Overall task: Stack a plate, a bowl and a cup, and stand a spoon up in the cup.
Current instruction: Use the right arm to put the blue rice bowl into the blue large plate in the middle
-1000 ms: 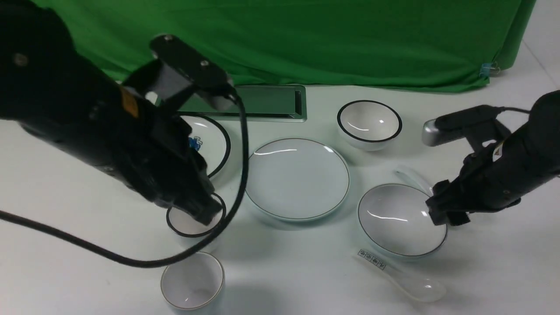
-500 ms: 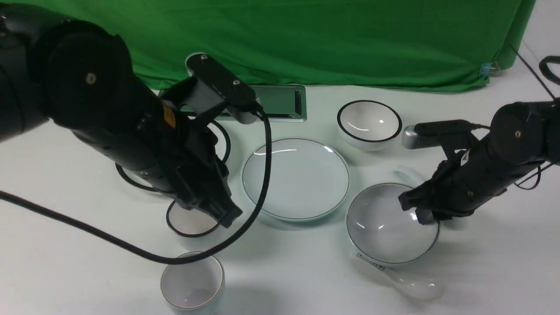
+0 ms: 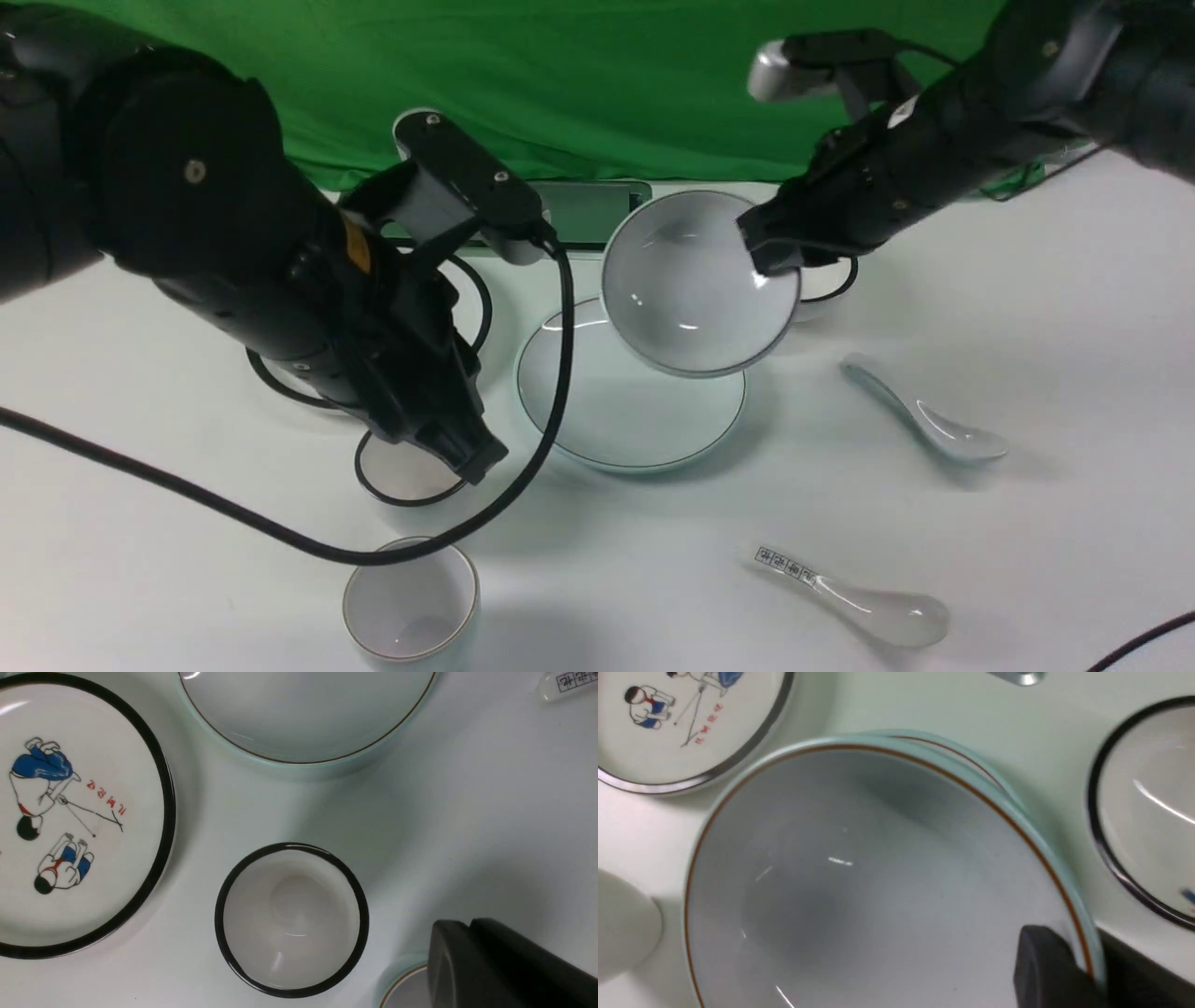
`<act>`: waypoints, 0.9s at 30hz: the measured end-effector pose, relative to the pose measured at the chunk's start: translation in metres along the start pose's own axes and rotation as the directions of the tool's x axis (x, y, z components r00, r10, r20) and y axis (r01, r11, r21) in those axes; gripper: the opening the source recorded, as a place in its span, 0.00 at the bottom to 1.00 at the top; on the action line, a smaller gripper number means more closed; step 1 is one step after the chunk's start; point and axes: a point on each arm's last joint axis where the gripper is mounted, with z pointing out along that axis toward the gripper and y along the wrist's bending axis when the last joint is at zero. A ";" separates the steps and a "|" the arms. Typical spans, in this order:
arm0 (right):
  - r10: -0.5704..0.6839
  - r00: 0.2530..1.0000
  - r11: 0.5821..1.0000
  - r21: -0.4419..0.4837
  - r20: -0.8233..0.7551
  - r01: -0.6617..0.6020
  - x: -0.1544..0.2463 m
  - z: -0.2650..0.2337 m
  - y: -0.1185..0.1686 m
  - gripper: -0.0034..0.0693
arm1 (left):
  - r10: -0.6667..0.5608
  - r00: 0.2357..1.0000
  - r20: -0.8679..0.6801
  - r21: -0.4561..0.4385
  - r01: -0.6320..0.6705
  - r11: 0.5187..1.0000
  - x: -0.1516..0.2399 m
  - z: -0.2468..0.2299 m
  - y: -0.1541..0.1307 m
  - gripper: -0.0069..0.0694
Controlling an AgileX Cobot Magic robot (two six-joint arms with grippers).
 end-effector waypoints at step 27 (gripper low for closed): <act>-0.043 0.967 0.998 -0.055 -0.250 0.030 -0.013 0.050 0.002 0.64 | -0.101 0.964 -0.245 -0.013 0.101 0.995 0.023 -0.002 -0.001 0.06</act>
